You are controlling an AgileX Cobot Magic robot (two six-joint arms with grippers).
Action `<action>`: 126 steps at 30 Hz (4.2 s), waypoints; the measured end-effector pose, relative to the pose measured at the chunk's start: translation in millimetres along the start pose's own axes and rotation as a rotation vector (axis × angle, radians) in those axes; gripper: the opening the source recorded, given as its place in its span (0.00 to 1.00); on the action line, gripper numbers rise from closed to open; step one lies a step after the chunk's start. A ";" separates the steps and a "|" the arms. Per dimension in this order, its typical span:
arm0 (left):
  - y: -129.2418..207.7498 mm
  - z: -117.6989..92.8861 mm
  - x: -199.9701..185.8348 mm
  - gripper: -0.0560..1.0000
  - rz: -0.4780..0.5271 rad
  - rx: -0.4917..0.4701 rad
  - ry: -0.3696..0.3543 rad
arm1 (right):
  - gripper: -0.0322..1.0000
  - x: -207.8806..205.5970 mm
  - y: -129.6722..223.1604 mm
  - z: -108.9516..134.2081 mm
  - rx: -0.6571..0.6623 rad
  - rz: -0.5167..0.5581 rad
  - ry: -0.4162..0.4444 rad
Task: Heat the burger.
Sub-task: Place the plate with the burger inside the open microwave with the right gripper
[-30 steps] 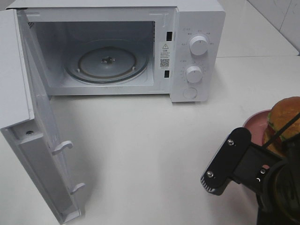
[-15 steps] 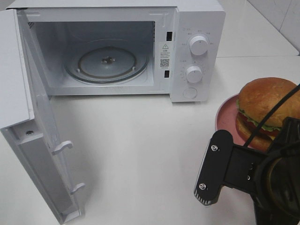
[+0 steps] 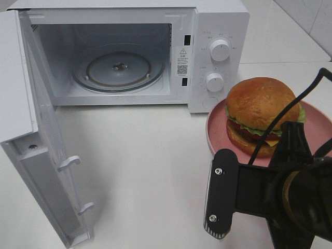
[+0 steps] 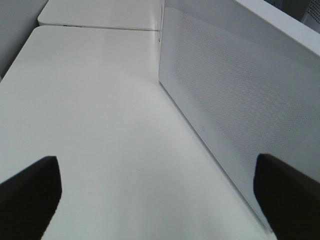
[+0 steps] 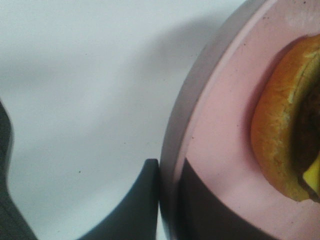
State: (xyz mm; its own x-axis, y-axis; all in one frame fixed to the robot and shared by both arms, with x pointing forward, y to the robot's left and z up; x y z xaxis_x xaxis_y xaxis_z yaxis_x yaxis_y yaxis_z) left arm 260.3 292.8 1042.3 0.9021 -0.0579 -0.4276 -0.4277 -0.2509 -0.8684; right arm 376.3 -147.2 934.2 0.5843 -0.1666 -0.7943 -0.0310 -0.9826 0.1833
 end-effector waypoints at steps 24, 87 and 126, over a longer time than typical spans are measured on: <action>0.0 0.0 0.0 0.99 0.000 0.000 0.000 | 0.06 -2.1 -22.7 0.0 -0.369 -0.187 0.035; 0.0 0.0 0.0 0.99 0.000 0.000 0.000 | 0.06 40.6 -35.0 -77.6 -0.667 -0.513 -0.018; 0.0 0.0 0.0 0.99 0.000 0.000 0.000 | 0.06 90.0 -111.9 -133.7 -0.657 -0.510 0.009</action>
State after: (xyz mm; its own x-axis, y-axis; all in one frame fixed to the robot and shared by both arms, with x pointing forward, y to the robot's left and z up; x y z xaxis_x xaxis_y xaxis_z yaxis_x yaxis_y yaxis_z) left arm 260.3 292.8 1042.3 0.9021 -0.0579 -0.4276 -0.4277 -0.2509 -0.8684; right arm 540.8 -41.1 919.6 0.4046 0.2897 -0.8674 0.7177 -0.6885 0.1049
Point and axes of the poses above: a point on each arm's last joint axis where the gripper is mounted, x pointing out along that axis toward the gripper, z along the wrist's bending axis when the last joint is at zero, y = z × x, the point moved 3 cm from there along x, pointing out along that axis toward the gripper, and after that the axes turned 13 degrees about -x, right-handed, at the moved point
